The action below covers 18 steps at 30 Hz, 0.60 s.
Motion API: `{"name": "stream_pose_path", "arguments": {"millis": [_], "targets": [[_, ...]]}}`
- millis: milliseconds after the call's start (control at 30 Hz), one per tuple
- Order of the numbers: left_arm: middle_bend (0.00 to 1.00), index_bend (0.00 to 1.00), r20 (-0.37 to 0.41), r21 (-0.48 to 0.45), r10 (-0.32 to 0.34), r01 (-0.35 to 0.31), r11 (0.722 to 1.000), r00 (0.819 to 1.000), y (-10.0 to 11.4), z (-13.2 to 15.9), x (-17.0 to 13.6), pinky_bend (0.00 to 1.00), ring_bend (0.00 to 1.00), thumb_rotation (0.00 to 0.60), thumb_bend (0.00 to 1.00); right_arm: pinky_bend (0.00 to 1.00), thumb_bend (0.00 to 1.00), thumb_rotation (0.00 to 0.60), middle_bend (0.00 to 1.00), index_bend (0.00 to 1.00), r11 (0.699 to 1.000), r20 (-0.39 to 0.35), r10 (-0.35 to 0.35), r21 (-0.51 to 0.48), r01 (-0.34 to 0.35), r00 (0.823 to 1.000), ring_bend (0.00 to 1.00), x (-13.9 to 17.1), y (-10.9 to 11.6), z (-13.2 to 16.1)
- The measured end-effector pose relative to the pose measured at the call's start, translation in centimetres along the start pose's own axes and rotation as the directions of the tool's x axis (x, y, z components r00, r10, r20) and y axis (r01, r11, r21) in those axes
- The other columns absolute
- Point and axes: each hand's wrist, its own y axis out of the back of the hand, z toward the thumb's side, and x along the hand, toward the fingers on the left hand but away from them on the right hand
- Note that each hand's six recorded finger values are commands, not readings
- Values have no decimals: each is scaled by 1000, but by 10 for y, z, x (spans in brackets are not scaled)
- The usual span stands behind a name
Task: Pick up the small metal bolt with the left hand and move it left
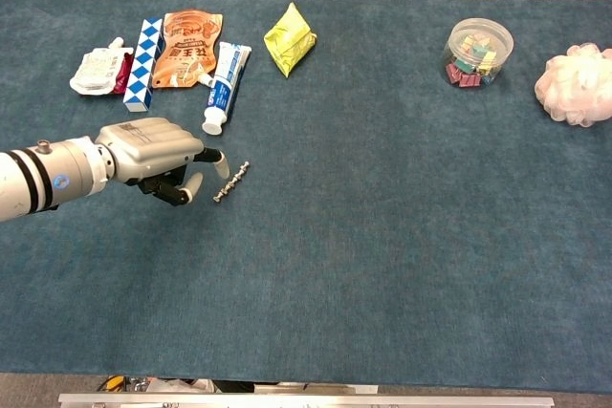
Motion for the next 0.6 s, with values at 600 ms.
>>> {"name": "stream_pose_path", "arguments": {"millis": [600], "targets": [[997, 233, 34, 24, -49, 48, 999, 998, -24, 15, -5, 976, 965, 364, 720, 414, 369, 600, 449, 488, 1000, 8, -3, -3, 3, 1000, 394, 3, 1, -4]]}}
